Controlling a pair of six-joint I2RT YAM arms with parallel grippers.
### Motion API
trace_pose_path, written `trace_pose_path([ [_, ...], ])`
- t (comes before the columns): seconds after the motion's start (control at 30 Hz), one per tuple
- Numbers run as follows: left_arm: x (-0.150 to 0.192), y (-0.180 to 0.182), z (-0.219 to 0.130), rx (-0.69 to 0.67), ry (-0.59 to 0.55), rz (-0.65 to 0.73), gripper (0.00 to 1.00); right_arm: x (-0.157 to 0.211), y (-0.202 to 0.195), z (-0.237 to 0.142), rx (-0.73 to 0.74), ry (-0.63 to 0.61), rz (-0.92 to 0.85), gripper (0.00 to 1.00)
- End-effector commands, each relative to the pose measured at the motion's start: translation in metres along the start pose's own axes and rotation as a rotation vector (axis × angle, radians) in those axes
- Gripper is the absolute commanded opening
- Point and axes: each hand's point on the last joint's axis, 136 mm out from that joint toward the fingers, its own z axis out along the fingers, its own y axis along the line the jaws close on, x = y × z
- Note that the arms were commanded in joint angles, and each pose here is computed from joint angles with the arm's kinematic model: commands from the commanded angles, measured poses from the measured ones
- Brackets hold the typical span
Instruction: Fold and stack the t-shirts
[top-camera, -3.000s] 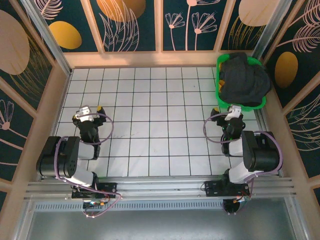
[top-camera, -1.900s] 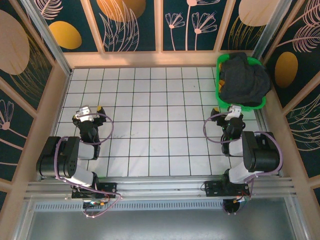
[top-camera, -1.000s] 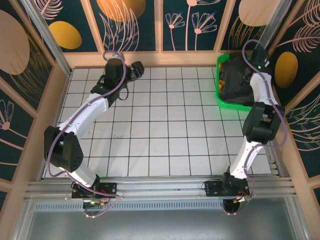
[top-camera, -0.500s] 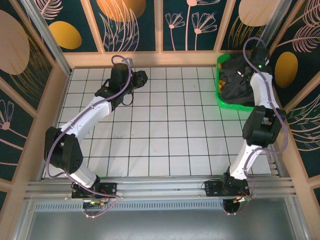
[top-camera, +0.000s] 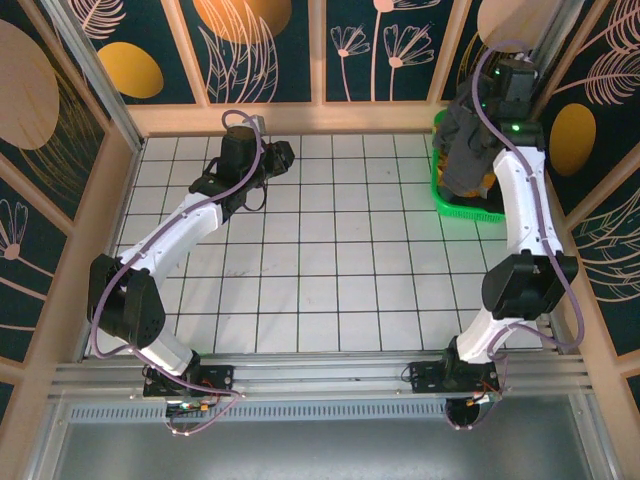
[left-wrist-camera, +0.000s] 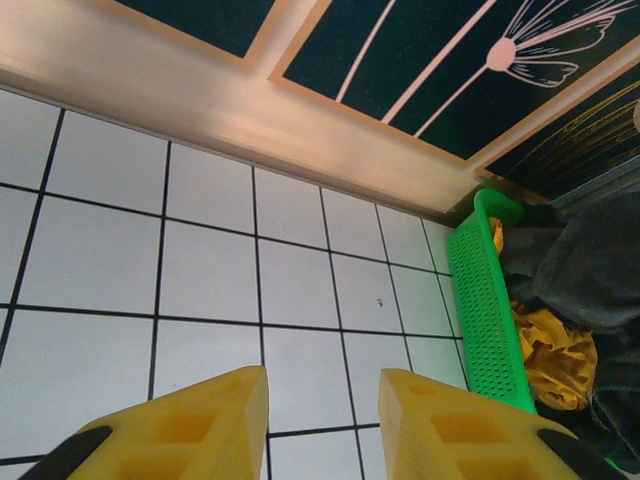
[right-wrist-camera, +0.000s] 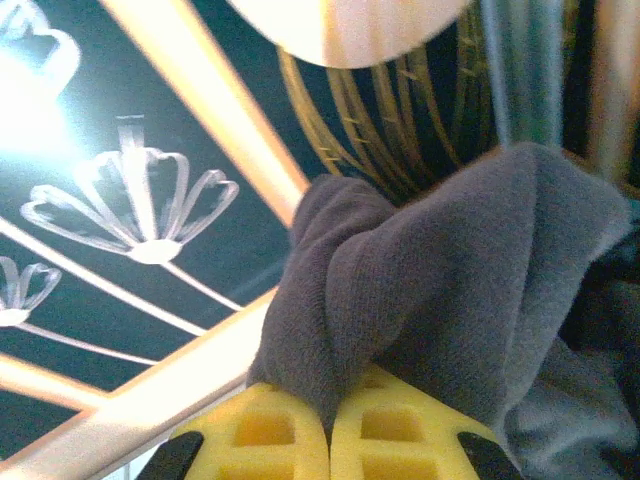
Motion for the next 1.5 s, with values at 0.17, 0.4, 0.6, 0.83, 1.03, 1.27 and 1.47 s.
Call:
trace_pose_path([
  [0.17,-0.010,0.013,-0.021,-0.087,-0.055,-0.013,0.34,-0.102,0.148,-0.129,-0.386,-0.376,-0.040,0.00],
  [0.4,-0.031,0.037,-0.053,-0.249,-0.175,-0.024,0.42,-0.048,0.234,-0.151,-0.549,-0.277,-0.007,0.00],
  [0.6,-0.048,0.053,-0.094,-0.365,-0.271,-0.030,0.48,0.098,0.285,-0.114,-0.561,0.066,0.034,0.00],
  [0.83,-0.034,0.081,-0.131,-0.470,-0.281,-0.041,0.55,0.257,0.330,-0.089,-0.730,0.603,-0.040,0.51],
  [1.03,0.031,0.089,-0.097,-0.381,-0.037,-0.064,0.66,0.293,0.266,-0.040,-0.539,0.693,-0.126,0.60],
  [1.27,0.122,0.108,-0.045,-0.327,0.244,-0.252,0.76,0.341,0.137,0.010,-0.296,0.789,-0.107,0.58],
  [1.47,0.151,0.144,-0.026,-0.423,0.301,-0.359,0.79,0.385,0.122,0.026,-0.283,0.897,-0.119,0.59],
])
